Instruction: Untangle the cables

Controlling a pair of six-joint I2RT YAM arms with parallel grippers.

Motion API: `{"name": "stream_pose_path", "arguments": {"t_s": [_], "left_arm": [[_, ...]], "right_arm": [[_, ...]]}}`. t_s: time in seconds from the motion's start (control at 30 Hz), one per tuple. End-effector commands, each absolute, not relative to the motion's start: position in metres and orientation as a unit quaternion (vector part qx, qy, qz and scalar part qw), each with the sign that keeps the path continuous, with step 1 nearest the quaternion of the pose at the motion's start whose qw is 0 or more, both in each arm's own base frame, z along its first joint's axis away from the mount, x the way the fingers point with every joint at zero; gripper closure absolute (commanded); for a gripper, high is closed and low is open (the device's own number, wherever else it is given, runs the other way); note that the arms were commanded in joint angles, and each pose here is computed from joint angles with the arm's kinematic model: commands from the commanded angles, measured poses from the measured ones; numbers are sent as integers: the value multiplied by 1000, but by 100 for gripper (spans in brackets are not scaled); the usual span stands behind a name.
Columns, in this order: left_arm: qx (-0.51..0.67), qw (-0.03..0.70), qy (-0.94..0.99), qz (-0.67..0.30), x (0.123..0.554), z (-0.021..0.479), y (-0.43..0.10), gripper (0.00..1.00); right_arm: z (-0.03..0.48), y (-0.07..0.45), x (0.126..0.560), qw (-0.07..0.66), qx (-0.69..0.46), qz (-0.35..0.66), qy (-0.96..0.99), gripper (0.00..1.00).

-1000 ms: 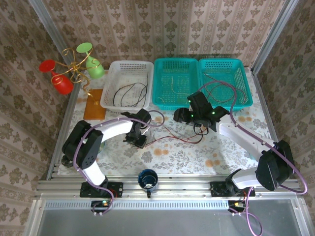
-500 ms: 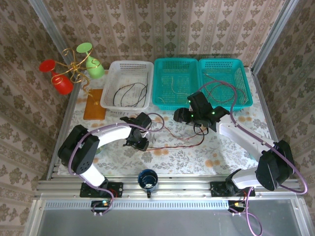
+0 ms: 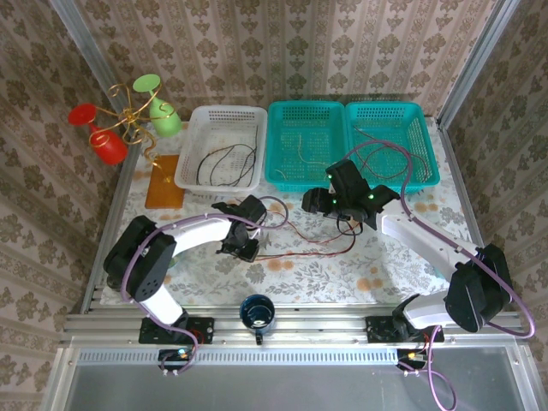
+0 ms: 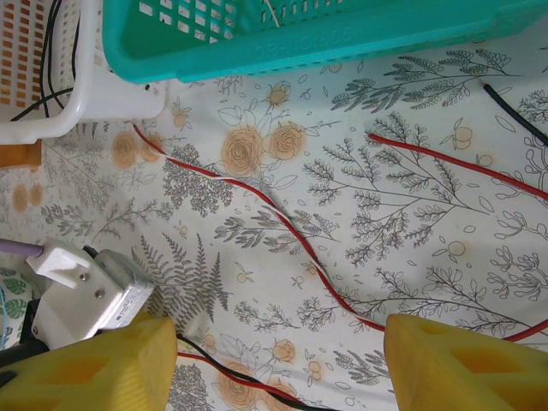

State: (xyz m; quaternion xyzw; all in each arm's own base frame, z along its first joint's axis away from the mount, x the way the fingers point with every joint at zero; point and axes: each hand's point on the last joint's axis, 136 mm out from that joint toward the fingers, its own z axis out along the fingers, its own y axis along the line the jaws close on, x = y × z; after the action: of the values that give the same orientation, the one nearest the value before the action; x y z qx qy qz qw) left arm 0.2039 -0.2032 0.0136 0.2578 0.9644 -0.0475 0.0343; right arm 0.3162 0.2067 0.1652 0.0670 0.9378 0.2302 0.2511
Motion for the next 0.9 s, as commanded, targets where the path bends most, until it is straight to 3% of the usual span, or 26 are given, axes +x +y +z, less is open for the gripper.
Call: {"name": "stream_pose_path", "arguments": {"t_s": [0.0, 0.2, 0.4, 0.63, 0.87], "left_arm": [[291, -27, 954, -68, 172, -14, -214, 70], [328, -6, 942, -65, 172, -3, -228, 58], [340, -9, 940, -26, 174, -8, -225, 57], [340, -26, 939, -49, 174, -13, -227, 79], [357, -58, 930, -64, 173, -13, -227, 93]], "right_arm": [[174, 200, 314, 263, 70, 226, 935, 33], [175, 198, 314, 264, 72, 225, 935, 33], [176, 194, 314, 267, 76, 224, 934, 33], [178, 186, 314, 271, 84, 226, 932, 33], [180, 179, 314, 277, 88, 225, 930, 33]]}}
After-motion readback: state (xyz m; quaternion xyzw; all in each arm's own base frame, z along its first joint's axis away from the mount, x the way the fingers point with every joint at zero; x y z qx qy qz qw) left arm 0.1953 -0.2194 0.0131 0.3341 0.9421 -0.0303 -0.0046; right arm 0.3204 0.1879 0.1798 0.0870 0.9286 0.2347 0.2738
